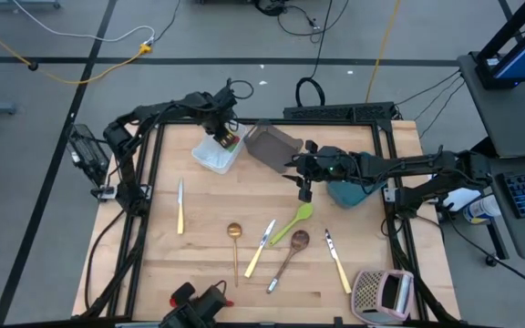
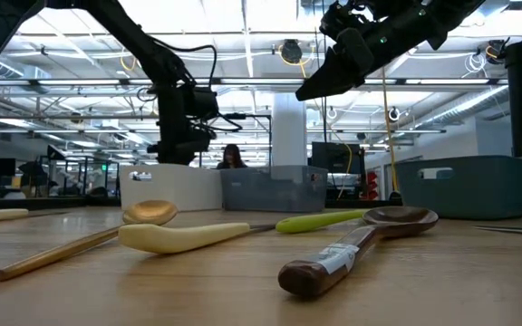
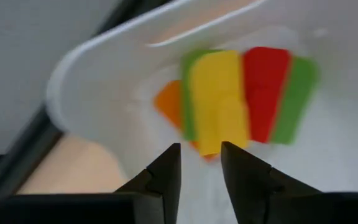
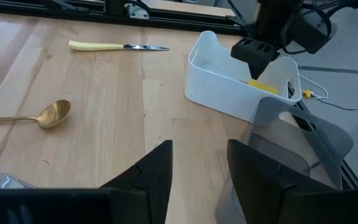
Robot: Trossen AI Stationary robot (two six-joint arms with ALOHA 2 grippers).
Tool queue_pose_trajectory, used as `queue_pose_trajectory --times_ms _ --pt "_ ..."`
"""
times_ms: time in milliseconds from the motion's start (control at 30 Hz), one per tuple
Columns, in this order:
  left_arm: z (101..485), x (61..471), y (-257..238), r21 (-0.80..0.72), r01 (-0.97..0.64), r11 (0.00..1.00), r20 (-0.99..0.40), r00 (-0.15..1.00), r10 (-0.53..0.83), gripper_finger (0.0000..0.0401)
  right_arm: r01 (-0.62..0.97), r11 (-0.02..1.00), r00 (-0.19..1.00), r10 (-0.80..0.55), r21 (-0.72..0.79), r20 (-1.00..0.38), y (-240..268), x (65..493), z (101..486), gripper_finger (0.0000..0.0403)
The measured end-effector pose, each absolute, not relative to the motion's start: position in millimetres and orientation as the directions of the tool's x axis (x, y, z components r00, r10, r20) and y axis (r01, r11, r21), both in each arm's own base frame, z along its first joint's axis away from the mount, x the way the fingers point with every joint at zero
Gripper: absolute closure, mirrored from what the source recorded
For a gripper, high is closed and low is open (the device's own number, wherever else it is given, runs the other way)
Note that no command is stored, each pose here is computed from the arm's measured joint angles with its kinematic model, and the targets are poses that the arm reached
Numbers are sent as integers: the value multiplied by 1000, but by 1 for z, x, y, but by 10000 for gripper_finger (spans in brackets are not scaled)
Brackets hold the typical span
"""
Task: Pick & Place Kitchen Items
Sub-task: Put the top yellow table knife into the black bin
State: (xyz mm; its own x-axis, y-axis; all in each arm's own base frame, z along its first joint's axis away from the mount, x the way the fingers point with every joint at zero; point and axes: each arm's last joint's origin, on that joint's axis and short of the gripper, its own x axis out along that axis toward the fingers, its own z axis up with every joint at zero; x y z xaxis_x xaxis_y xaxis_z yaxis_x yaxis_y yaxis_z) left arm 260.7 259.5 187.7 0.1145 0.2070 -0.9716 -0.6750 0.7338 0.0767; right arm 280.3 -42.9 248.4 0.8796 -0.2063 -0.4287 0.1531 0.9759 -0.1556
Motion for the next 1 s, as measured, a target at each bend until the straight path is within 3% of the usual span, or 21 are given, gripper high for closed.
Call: queue_pose_trajectory --times_ms 133,567,800,1000 --pt "188 256 264 168 -691 703 -961 44 272 269 153 976 880 -206 -155 -429 -43 280 248 255" --pt "188 231 285 248 -744 621 -947 -51 317 267 153 976 878 -206 -155 -431 -43 280 248 258" --pt "188 219 287 315 -703 638 -940 -141 309 267 152 976 876 -206 -155 -437 -43 280 247 259" --pt "214 217 267 286 -742 606 -948 -127 292 267 152 976 876 -206 -155 -437 -43 280 247 252"
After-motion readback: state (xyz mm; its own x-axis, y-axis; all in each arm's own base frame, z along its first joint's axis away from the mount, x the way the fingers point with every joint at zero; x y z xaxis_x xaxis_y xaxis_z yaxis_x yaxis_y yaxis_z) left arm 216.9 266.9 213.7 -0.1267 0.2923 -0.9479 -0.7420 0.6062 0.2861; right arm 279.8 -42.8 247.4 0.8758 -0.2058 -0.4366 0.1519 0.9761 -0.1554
